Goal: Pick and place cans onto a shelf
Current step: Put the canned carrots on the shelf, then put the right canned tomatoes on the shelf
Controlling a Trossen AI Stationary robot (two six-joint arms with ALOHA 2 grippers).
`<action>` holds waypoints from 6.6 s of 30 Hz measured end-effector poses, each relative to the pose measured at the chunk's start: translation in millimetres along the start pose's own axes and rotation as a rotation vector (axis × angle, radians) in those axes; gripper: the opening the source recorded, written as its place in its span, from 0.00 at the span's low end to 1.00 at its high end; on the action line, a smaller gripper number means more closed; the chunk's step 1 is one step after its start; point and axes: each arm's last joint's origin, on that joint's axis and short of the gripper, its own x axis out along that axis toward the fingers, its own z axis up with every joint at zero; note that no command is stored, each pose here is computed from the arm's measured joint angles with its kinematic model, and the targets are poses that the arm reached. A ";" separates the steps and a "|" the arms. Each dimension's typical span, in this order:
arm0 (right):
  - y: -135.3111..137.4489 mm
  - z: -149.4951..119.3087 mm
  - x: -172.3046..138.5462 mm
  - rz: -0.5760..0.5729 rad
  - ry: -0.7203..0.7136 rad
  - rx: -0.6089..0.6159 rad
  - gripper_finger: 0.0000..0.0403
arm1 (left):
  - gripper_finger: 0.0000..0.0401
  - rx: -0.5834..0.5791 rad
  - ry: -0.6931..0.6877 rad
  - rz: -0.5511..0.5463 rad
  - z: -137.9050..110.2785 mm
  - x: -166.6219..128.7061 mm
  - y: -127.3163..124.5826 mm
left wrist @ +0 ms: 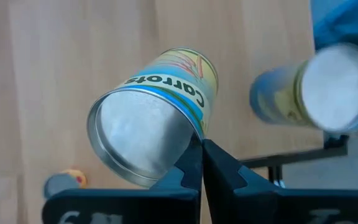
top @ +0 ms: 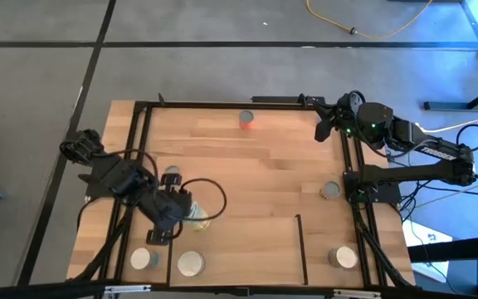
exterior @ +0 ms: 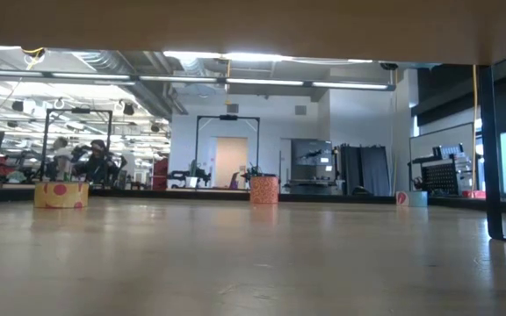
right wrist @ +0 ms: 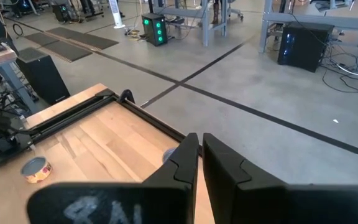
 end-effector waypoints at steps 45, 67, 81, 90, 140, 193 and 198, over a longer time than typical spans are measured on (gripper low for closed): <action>-1.6 -4.9 -0.2 -0.015 0.046 -0.002 0.07 | 0.00 0.007 0.166 -0.042 6.7 22.8 -24.5; -1.6 -5.0 -0.2 -0.015 0.046 -0.006 0.07 | 0.00 0.054 0.222 -0.043 11.1 40.5 -30.9; -1.6 -5.0 -0.2 -0.015 0.046 -0.006 0.07 | 0.04 0.052 0.232 -0.057 10.7 40.4 -31.3; -1.6 -4.9 -0.2 -0.015 0.046 -0.006 0.07 | 0.08 0.041 0.233 -0.056 12.6 40.9 -28.6; -8.7 38.9 -66.3 0.426 0.607 -0.216 0.01 | 0.01 -0.224 -0.534 0.331 -21.5 -99.9 42.5; 60.9 -96.2 -65.0 0.932 1.522 -0.111 0.05 | 0.00 -0.207 -0.468 0.329 -82.0 -94.0 78.6; 65.5 -97.9 -75.3 1.020 1.570 -0.143 0.02 | 0.00 -0.206 -0.469 0.330 -82.0 -94.0 78.7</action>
